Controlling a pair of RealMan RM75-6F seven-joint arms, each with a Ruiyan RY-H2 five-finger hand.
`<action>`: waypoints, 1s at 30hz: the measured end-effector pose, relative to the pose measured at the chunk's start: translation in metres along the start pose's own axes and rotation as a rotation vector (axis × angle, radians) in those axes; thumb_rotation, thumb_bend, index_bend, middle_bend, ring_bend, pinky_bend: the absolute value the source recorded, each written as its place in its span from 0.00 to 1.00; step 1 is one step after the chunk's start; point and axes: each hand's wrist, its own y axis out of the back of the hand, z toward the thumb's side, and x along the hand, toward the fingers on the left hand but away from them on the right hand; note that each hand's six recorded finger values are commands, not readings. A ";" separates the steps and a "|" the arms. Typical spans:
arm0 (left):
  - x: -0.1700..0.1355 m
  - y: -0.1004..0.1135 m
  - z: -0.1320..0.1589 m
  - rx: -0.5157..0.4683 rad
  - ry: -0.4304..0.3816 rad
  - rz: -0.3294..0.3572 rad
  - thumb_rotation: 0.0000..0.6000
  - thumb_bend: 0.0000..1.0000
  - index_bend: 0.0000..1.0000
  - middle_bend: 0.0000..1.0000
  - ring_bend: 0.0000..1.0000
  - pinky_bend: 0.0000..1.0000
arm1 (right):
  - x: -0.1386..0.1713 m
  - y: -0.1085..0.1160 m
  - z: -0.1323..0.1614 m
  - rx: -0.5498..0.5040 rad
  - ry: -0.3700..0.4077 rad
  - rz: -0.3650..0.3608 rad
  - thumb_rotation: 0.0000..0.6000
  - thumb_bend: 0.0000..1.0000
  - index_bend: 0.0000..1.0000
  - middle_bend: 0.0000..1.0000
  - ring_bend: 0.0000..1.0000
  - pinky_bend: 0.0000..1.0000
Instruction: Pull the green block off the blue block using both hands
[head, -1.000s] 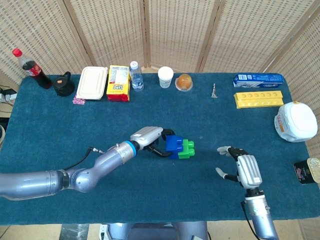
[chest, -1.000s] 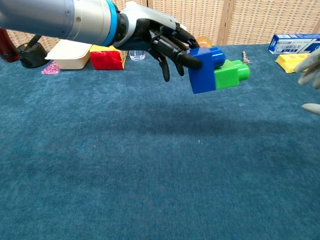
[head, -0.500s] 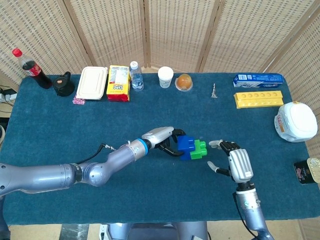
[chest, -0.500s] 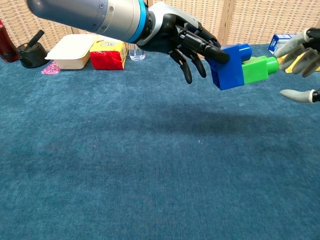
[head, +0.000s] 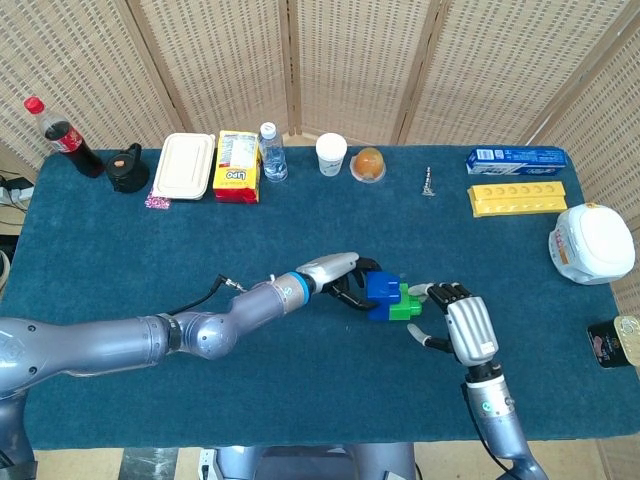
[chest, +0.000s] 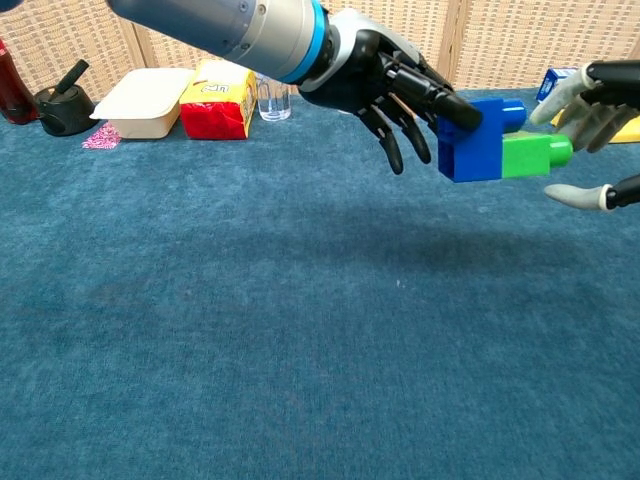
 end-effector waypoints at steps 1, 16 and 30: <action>0.001 0.000 0.001 -0.001 0.001 -0.005 0.71 0.45 0.50 0.37 0.33 0.43 | 0.000 0.000 0.000 0.002 0.002 0.000 1.00 0.24 0.39 0.44 0.48 0.42; 0.015 -0.011 0.015 -0.008 0.007 -0.053 0.72 0.45 0.50 0.37 0.33 0.43 | -0.004 -0.004 0.000 0.012 0.011 -0.017 1.00 0.23 0.54 0.57 0.62 0.53; 0.015 -0.007 0.012 -0.030 0.002 -0.022 0.72 0.45 0.50 0.37 0.33 0.43 | -0.007 -0.002 0.003 -0.034 0.007 -0.043 1.00 0.23 0.65 0.68 0.77 0.67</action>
